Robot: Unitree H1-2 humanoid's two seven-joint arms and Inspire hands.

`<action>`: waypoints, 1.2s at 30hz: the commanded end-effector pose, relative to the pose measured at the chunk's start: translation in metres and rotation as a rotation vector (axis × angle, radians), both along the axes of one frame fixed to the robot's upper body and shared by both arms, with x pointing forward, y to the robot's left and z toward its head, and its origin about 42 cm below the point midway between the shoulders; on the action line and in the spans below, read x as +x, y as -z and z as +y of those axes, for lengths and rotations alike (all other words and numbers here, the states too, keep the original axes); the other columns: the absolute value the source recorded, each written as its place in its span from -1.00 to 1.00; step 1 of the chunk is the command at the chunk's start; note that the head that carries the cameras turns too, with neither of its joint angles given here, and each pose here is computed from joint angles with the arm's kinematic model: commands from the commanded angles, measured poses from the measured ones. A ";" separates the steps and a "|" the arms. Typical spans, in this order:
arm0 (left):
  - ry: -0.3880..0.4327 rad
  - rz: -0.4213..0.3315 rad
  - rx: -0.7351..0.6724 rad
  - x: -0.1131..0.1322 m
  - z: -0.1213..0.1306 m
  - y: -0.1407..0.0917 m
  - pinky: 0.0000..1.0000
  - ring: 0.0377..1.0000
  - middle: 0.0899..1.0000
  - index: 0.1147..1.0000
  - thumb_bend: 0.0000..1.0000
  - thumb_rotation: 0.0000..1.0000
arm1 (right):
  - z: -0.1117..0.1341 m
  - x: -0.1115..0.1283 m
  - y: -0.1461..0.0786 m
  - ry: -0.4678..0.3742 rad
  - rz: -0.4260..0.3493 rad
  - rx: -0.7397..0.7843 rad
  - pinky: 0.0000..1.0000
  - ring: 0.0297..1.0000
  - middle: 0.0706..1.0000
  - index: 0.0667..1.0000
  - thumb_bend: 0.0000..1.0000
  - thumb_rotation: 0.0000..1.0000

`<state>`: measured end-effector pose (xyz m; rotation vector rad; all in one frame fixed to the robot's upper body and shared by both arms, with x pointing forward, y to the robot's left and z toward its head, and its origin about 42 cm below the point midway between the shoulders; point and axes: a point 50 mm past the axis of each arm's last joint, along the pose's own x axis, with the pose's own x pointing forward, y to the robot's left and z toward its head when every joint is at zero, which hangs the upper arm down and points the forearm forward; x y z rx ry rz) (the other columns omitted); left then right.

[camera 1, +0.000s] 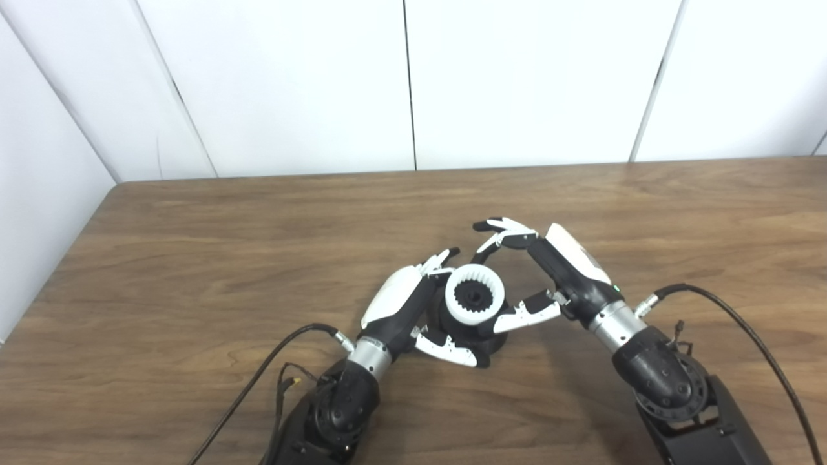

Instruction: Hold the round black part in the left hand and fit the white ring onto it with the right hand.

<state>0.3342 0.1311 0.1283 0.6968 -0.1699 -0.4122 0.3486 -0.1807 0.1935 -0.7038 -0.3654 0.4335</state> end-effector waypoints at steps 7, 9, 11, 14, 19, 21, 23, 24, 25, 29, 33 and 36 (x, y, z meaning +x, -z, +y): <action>0.004 -0.049 -0.001 0.005 -0.001 -0.016 1.00 1.00 1.00 0.18 0.91 -0.55 | 0.003 0.006 -0.016 -0.027 -0.057 0.001 0.74 0.85 0.70 -0.11 0.04 -0.72; 0.006 -0.051 0.001 0.005 -0.001 -0.016 1.00 1.00 1.00 0.18 0.90 -0.55 | 0.001 0.006 -0.015 -0.025 -0.057 -0.004 0.75 0.85 0.70 -0.11 0.04 -0.72; 0.007 -0.053 0.002 0.005 -0.001 -0.016 1.00 1.00 1.00 0.18 0.90 -0.55 | 0.000 0.005 -0.014 -0.023 -0.055 -0.007 0.76 0.85 0.70 -0.11 0.04 -0.72; 0.009 -0.055 -0.002 0.004 -0.002 -0.018 1.00 1.00 1.00 0.18 0.90 -0.55 | -0.001 0.004 -0.014 -0.023 -0.052 -0.010 0.77 0.85 0.70 -0.11 0.04 -0.72; 0.009 -0.053 -0.005 0.004 -0.002 -0.019 1.00 1.00 1.00 0.18 0.90 -0.57 | -0.003 0.005 -0.011 -0.026 -0.051 -0.016 0.74 0.85 0.70 -0.11 0.04 -0.72; 0.008 -0.052 -0.005 0.004 -0.002 -0.020 1.00 1.00 1.00 0.18 0.90 -0.57 | -0.002 0.005 -0.010 -0.026 -0.049 -0.022 0.73 0.85 0.70 -0.11 0.04 -0.72; 0.007 -0.051 -0.003 0.004 -0.002 -0.020 1.00 1.00 1.00 0.18 0.90 -0.55 | -0.002 0.005 -0.009 -0.027 -0.046 -0.028 0.72 0.86 0.70 -0.11 0.04 -0.72; 0.007 -0.052 -0.003 0.004 -0.002 -0.020 1.00 1.00 1.00 0.18 0.90 -0.55 | -0.002 0.005 -0.009 -0.027 -0.047 -0.030 0.71 0.85 0.70 -0.11 0.04 -0.72; 0.007 -0.052 -0.003 0.004 -0.002 -0.020 1.00 1.00 1.00 0.18 0.91 -0.55 | -0.002 0.005 -0.008 -0.025 -0.047 -0.033 0.70 0.85 0.70 -0.11 0.04 -0.72; 0.005 -0.050 -0.004 0.003 -0.002 -0.021 1.00 1.00 1.00 0.18 0.91 -0.55 | -0.002 0.005 -0.006 -0.021 -0.045 -0.037 0.71 0.85 0.69 -0.11 0.04 -0.72; 0.006 -0.053 -0.007 0.002 -0.002 -0.021 1.00 1.00 1.00 0.17 0.91 -0.54 | -0.003 0.005 -0.005 -0.022 -0.048 -0.039 0.71 0.84 0.69 -0.11 0.04 -0.72; 0.009 -0.051 -0.006 0.002 -0.003 -0.022 1.00 1.00 1.00 0.17 0.91 -0.54 | -0.002 0.005 -0.003 -0.020 -0.036 -0.033 0.72 0.85 0.69 -0.11 0.04 -0.72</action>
